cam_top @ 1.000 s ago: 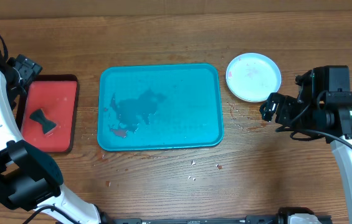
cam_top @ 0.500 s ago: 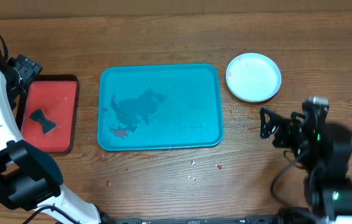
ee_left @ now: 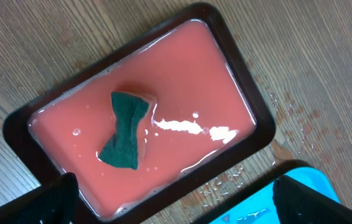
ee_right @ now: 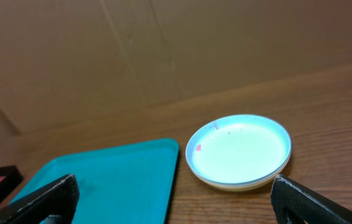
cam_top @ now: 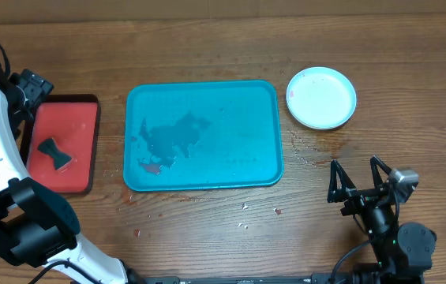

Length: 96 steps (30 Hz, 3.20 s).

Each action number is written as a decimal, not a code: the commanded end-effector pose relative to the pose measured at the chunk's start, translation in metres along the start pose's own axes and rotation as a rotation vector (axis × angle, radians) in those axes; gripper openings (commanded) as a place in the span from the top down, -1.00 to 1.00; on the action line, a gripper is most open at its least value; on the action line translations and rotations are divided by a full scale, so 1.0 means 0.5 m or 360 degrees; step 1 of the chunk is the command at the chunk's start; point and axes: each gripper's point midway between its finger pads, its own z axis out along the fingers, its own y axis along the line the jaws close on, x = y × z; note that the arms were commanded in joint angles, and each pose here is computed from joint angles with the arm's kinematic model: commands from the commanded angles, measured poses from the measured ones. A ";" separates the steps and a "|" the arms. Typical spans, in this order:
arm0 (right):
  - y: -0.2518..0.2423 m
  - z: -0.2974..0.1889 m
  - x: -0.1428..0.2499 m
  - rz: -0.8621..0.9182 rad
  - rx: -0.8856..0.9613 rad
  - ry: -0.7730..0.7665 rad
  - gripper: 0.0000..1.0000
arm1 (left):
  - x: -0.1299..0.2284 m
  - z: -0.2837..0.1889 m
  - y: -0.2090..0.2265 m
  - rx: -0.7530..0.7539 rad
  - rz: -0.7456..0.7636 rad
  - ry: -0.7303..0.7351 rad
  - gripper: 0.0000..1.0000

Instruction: Clean dirty plates on tray and stack at the side

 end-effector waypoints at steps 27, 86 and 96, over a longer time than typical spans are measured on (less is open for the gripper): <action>-0.093 0.017 0.039 -0.0203 0.0299 -0.0176 -1.00 | -0.005 -0.002 0.000 0.0005 -0.0007 -0.0007 -1.00; -0.092 0.017 0.039 -0.0202 0.0295 -0.0176 -1.00 | 0.247 -0.240 -0.085 0.0440 0.1071 -0.0310 -0.99; -0.092 0.017 0.039 -0.0202 0.0295 -0.0176 -1.00 | 0.390 -0.223 0.004 0.0498 0.1327 -0.0309 -0.99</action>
